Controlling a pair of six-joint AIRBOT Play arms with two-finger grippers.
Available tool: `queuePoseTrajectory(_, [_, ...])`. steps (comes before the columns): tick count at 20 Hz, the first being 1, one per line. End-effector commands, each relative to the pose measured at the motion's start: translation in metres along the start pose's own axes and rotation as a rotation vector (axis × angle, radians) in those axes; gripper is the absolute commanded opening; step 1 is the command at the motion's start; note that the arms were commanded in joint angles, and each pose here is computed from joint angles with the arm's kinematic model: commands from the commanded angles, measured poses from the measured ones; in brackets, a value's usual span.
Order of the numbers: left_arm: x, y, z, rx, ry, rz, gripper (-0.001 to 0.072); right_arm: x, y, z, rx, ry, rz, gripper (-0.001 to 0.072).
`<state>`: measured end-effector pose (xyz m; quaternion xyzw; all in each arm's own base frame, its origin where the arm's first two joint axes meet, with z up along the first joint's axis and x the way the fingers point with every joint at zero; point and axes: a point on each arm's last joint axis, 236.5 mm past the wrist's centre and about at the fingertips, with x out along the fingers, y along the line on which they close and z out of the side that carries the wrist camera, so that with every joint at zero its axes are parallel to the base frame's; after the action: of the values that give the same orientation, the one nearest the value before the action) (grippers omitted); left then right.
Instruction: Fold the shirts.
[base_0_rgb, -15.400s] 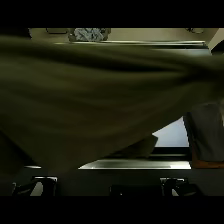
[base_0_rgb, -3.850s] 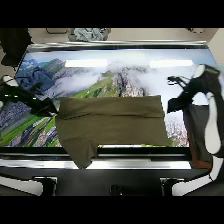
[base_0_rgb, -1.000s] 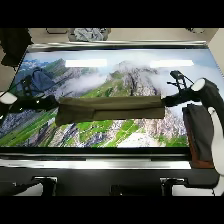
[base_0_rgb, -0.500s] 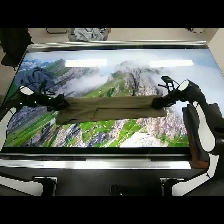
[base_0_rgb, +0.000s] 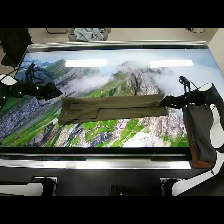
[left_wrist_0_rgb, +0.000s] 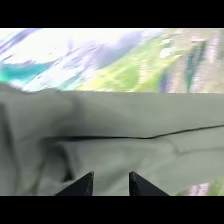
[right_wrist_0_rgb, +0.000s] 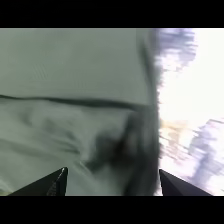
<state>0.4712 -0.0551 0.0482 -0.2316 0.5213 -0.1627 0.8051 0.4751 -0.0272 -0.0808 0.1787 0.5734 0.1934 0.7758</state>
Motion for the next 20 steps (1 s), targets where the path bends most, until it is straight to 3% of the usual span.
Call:
queuePoseTrajectory(1, [-0.017,-0.039,-0.001,0.09,-0.03,-0.024,0.0303,0.018,0.012,0.001,0.106,-0.019,0.162,0.0713])
queuePoseTrajectory(3, [-0.018,-0.061,-0.006,0.134,-0.028,-0.042,0.0302,0.028,0.012,0.009,0.157,-0.052,0.197,0.0694])
queuePoseTrajectory(4, [-0.016,-0.071,-0.01,0.155,-0.021,-0.052,0.0303,0.031,0.01,0.01,0.186,-0.056,0.197,0.0521])
queuePoseTrajectory(5, [-0.012,-0.081,-0.015,0.173,-0.008,-0.062,0.0302,0.031,0.009,0.01,0.189,-0.057,0.194,0.0237])
queuePoseTrajectory(6, [-0.005,-0.091,-0.021,0.194,0.01,-0.073,0.0302,0.028,0.013,0.01,0.184,-0.056,0.204,0.0039])
queuePoseTrajectory(9, [0.025,-0.121,-0.046,0.253,0.088,-0.107,0.0297,0.0,0.039,0.016,0.056,-0.077,0.233,0.004])
queuePoseTrajectory(10, [0.039,-0.131,-0.057,0.271,0.123,-0.118,0.022,-0.014,0.051,0.017,0.023,-0.08,0.243,0.004])
queuePoseTrajectory(11, [0.056,-0.141,-0.07,0.289,0.158,-0.128,0.0053,-0.03,0.065,0.017,-0.011,-0.085,0.253,0.004])
queuePoseTrajectory(13, [0.099,-0.163,-0.092,0.298,0.196,-0.139,0.0035,-0.06,0.099,0.015,-0.105,-0.086,0.247,0.0039])
queuePoseTrajectory(20, [0.194,-0.231,-0.131,0.071,0.186,-0.285,0.0033,-0.148,0.224,-0.012,-0.394,-0.143,0.077,0.0039])
